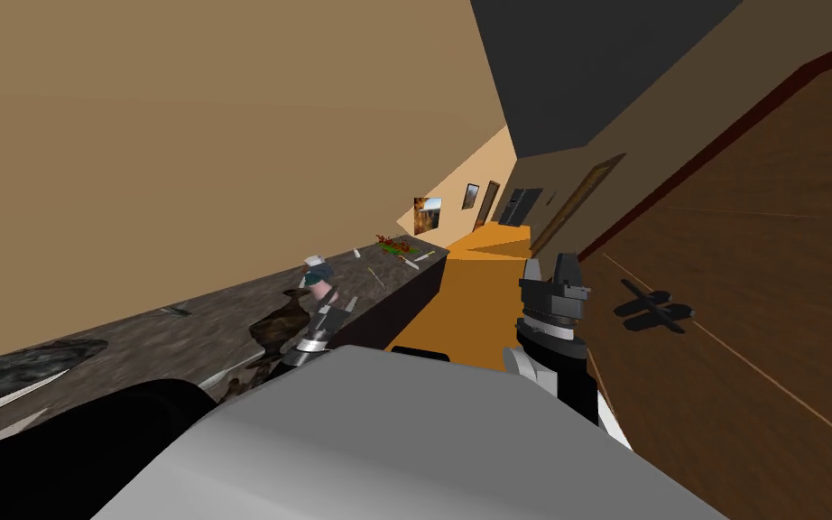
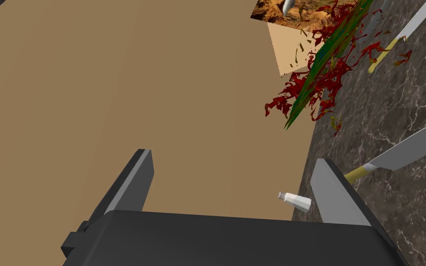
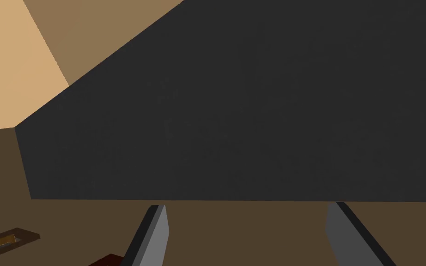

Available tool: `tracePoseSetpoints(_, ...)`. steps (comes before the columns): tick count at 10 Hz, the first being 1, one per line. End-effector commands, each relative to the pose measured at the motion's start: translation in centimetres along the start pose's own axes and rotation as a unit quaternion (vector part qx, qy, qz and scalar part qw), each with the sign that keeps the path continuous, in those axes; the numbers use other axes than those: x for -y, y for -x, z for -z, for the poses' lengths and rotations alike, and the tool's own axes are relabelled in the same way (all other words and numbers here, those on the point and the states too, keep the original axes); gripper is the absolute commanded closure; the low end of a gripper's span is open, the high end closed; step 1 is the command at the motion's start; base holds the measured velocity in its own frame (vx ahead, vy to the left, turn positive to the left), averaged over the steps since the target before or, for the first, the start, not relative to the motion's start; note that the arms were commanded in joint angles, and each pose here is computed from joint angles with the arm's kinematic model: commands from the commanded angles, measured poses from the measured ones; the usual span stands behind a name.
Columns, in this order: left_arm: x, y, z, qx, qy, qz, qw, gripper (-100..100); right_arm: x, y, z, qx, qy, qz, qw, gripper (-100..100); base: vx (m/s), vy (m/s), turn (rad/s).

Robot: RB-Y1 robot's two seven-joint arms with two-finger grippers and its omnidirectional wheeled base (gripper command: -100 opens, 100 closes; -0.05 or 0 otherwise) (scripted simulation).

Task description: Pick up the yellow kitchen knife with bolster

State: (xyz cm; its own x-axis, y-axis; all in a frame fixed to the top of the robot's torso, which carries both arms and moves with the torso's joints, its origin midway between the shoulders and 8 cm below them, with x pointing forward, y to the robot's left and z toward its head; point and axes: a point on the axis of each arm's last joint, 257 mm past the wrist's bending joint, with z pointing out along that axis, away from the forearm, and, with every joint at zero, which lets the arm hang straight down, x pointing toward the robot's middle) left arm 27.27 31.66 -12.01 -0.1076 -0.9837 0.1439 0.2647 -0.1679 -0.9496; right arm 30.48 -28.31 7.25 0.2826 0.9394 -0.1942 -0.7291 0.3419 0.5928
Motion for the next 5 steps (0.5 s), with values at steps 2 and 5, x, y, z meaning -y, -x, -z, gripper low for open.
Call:
tracePoseSetpoints(2, -1.5, 0.5, 2.4, -0.002, 0.045, 0.025, 0.9987, -100, 0.0, 0.0, 0.0, 0.000, 0.000, 0.000, 1.0000, 0, 0.028, -0.054, -0.201)
tracePoseSetpoints(5, -2.8, 1.2, 4.5, 0.003, 0.084, 0.040, 0.9956, -100, 0.0, 0.0, 0.0, 0.000, 0.000, 0.000, 1.0000, 0, 0.048, -0.054, -0.193)
